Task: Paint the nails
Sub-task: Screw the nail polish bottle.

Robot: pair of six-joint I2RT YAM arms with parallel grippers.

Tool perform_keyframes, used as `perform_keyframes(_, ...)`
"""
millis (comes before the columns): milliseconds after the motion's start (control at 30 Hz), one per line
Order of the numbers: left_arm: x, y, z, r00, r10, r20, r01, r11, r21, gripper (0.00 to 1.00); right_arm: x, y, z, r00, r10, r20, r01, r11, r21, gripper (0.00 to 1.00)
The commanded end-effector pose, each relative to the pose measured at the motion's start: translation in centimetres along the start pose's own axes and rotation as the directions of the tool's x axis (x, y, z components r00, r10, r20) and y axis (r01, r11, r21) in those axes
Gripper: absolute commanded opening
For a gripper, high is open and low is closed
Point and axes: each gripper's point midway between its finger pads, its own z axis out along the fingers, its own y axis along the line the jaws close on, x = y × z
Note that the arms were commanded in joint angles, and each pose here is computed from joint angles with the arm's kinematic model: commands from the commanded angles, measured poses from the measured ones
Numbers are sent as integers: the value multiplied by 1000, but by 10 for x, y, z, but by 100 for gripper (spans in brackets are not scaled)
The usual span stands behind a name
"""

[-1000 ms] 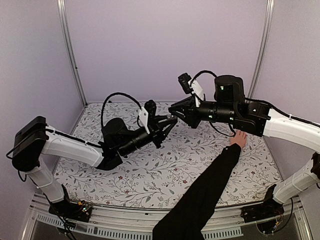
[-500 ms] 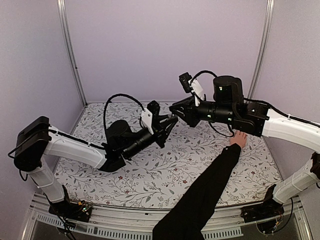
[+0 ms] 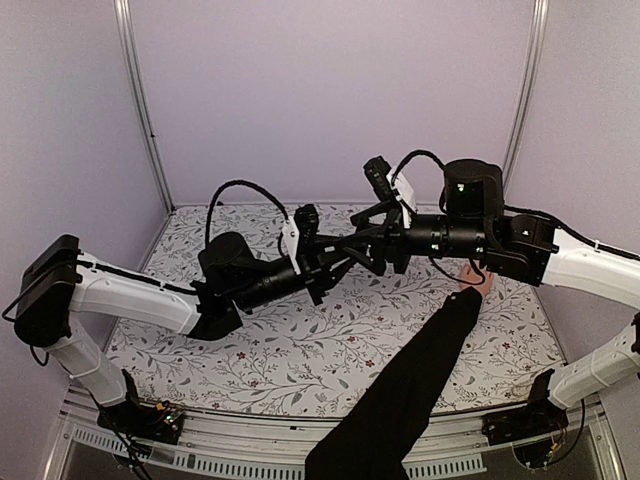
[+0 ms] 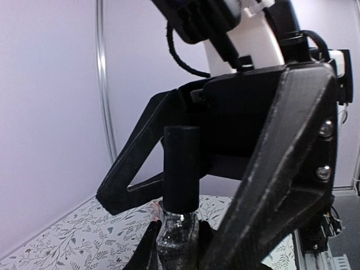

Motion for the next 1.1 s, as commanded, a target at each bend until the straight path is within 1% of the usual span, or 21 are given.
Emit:
perform_keyframes(0, -25, -35, -10, 999, -2, 44, -8, 975, 223, 0, -2, 24, -17, 998, -65, 19, 66, 991, -112, 75)
perform_keyframes(100, -32, -54, -20, 998, -33, 47, 13, 932, 363, 0, 0, 43, -28, 995, -101, 24, 104, 972, -213, 78)
perform_keyframes(167, -35, -67, -25, 999, -40, 36, 19, 892, 451, 0, 1, 59, -37, 990, -133, 37, 138, 945, -297, 80)
perform_keyframes(267, -34, -80, -30, 999, -47, 16, 31, 842, 539, 0, 0, 76, -50, 986, -159, 56, 168, 906, -390, 80)
perform_keyframes(400, -37, -92, -41, 996, -89, 6, 64, 763, 644, 0, -5, 93, -66, 974, -209, 85, 224, 852, -473, 78)
perform_keyframes(467, -39, -95, -46, 993, -121, -9, 94, 721, 687, 0, -7, 100, -73, 970, -226, 94, 242, 827, -507, 74)
perform_keyframes(600, -41, -101, -48, 989, -147, -33, 123, 662, 739, 0, -10, 108, -79, 962, -252, 106, 268, 792, -548, 66)
perform_keyframes(667, -39, -103, -48, 987, -152, -50, 137, 643, 754, 0, -12, 111, -80, 960, -259, 109, 274, 780, -562, 61)
perform_keyframes(833, -34, -104, -44, 982, -169, -83, 171, 622, 764, 0, -16, 116, -81, 957, -260, 128, 284, 756, -590, 53)
perform_keyframes(1067, -34, -105, -42, 977, -187, -102, 196, 605, 772, 0, -10, 123, -76, 960, -256, 115, 269, 717, -643, 42)
